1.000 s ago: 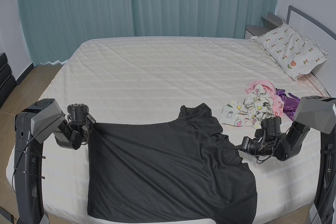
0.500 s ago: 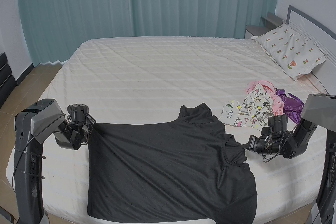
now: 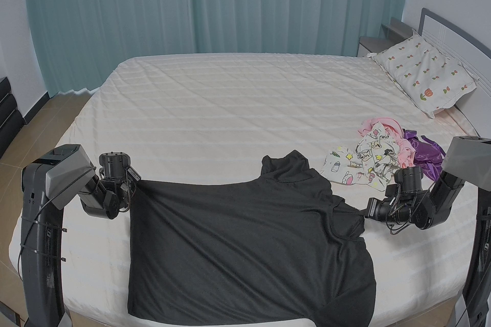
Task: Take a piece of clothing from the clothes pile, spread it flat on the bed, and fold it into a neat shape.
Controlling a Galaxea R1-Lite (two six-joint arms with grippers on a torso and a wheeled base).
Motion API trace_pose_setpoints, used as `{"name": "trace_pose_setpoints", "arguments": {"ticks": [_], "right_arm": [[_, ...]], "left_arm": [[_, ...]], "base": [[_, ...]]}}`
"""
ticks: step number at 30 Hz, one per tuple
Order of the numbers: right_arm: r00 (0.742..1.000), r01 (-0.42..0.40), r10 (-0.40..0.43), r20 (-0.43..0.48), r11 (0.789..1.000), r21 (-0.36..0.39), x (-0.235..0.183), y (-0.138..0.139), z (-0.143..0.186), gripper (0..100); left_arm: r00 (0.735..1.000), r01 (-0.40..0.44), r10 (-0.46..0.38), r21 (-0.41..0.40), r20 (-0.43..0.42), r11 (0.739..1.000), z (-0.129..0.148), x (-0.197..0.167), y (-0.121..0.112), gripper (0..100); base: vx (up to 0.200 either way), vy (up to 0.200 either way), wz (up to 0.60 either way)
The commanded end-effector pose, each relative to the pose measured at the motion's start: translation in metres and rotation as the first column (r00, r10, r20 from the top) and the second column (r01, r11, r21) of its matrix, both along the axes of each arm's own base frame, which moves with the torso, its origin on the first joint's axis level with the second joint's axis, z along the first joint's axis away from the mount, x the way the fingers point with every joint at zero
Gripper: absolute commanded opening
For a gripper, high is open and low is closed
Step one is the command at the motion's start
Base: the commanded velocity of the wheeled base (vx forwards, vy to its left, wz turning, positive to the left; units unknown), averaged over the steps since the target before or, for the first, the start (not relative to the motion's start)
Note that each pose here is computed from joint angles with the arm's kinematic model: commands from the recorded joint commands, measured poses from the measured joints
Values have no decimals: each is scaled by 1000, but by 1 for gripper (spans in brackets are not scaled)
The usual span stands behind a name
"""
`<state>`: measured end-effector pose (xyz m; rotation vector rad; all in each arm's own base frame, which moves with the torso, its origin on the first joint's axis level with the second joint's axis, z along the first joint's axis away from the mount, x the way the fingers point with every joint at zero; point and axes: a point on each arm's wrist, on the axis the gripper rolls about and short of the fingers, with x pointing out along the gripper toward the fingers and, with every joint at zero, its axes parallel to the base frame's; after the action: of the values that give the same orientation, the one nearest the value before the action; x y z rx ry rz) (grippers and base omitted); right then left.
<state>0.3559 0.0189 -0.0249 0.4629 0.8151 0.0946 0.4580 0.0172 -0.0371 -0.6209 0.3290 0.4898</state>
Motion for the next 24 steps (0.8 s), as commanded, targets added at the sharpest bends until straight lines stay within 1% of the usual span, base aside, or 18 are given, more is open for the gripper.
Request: {"name": "trace_pose_setpoints", "arguments": {"ticks": [1, 4, 5, 7, 9, 10, 11, 12, 14, 16, 17, 18, 20, 21, 22, 24], "right_arm": [[1000, 3, -3, -22, 1000, -5, 0, -2, -9, 0], [1000, 7, -7, -30, 1000, -14, 1, -3, -14, 0], [1000, 1, -2, -27, 1000, -18, 1, -3, -14, 100], [1000, -2, 2, -2, 1000, -15, 4, -2, -9, 100], [999, -1, 1, 37, 1000, -3, 8, -2, 2, 100], [997, -1, 1, 76, 1000, 2, 13, -2, 14, 100], [996, -2, 2, 88, 1000, 3, 15, -2, 18, 100], [992, -7, 6, 123, 1000, 7, 21, 0, 27, 100], [988, -16, 13, 154, 1000, 19, 28, 7, 34, 100], [983, -40, 34, 179, 999, 34, 36, 21, 37, 100], [983, -40, 34, 179, 999, 34, 36, 21, 37, 100], [984, -58, 46, 173, 996, 62, 47, 39, 32, 100], [984, -70, 57, 171, 995, 71, 54, 50, 28, 100], [984, -70, 57, 171, 995, 71, 54, 50, 28, 100], [983, -86, 74, 167, 994, 70, 64, 60, 25, 100], [983, -92, 80, 163, 993, 70, 68, 63, 25, 100]], "left_arm": [[1000, 0, 0, 0, 2, 1000, 1, 0, 0, 0], [1000, 0, 0, 0, 2, 1000, 1, 0, 0, 0], [1000, -1, 1, -1, 4, 1000, 1, 0, 0, 0], [1000, 1, -1, -1, 3, 1000, 1, 0, -1, 0], [1000, 1, -1, -2, 0, 1000, 0, 0, -1, 0], [1000, 1, -1, -2, 0, 1000, 0, 0, -1, 0], [1000, 1, -1, -2, 0, 1000, 0, 0, -1, 0], [1000, 1, -1, -2, 0, 1000, 0, 0, -1, 0], [1000, 1, -1, -2, 0, 1000, 1, -1, -1, 0], [1000, 0, 0, -3, -3, 1000, 0, -1, -1, 0], [1000, -4, 4, -11, 0, 1000, 0, -1, -1, 0], [1000, -8, 9, -22, 3, 1000, 0, -2, -2, 0], [1000, -13, 13, -31, 2, 999, 0, -4, -2, 0], [1000, -13, 13, -31, 2, 999, 0, -4, -2, 0], [1000, -17, 17, -39, -1, 999, -1, -5, -2, 0], [1000, -19, 19, -43, -1, 999, -1, -5, -2, 0]], "base": [[0, 0, 0], [0, 0, 0], [0, 0, 0], [0, 0, 0], [0, 0, 0], [0, 0, 0], [0, 0, 0], [0, 0, 0], [0, 0, 0], [0, 0, 0], [0, 0, 0], [0, 0, 0], [0, 0, 0], [0, 0, 0], [0, 0, 0], [0, 0, 0]]}}
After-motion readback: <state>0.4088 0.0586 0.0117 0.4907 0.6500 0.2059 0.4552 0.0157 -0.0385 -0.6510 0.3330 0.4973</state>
